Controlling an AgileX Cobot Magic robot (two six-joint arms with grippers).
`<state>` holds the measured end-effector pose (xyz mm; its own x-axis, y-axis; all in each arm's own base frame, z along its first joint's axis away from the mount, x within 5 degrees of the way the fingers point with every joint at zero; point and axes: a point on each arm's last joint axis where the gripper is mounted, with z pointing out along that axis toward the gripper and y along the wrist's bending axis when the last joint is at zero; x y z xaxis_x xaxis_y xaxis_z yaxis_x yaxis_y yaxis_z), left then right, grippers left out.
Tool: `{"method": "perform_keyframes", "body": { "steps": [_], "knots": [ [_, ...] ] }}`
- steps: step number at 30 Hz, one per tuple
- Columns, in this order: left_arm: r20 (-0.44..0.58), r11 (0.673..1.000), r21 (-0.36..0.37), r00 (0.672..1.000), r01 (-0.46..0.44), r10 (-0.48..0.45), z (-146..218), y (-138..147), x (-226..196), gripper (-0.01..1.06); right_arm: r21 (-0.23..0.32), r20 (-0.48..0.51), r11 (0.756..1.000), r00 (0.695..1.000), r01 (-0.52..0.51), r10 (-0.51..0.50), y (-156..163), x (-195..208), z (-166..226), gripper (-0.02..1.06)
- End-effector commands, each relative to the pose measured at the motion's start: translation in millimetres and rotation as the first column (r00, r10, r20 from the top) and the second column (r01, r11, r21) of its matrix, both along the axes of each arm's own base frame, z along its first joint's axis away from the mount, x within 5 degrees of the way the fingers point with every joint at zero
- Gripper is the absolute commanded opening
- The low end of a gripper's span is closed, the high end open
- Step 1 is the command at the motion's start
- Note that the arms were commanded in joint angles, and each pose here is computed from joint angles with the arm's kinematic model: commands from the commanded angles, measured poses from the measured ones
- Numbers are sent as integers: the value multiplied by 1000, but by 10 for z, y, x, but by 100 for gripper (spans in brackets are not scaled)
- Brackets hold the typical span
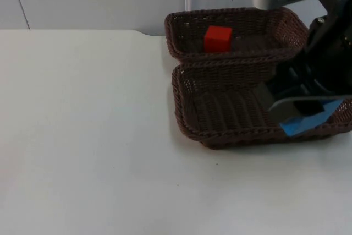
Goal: Pick up one cube with the left hand and place it into the upper basket. Pick up one cube with the right hand and place it into the lower basket.
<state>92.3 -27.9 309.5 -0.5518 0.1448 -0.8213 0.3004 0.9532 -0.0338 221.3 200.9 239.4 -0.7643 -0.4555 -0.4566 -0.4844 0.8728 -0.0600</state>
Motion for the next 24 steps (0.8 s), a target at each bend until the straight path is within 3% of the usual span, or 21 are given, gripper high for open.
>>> {"method": "perform_keyframes", "body": {
  "steps": [1, 4, 9, 16, 24],
  "knots": [
    [7, 1000, -3, 1000, -7, 7, -5, 5, -1, 74, 19, 34, 999, 999, -27, 26, 10, 17, 52, 0],
    [7, 1000, -3, 1000, -7, 7, -5, 5, -1, 74, 28, 53, 999, 998, -43, 42, 17, 35, 61, 0],
    [5, 1000, -14, 1000, -5, 5, -3, -1, -2, 74, 41, 60, 999, 997, 35, -38, -151, 230, 33, 0],
    [15, 1000, -20, 1000, -7, 7, 5, -3, 3, 74, -22, -10, 990, 990, 139, -140, -427, 565, -262, 0],
    [20, 1000, -21, 1000, -7, 8, 9, -3, 6, 74, -63, -53, 992, 992, 111, -115, -295, 931, -434, 0]
  ]
}}
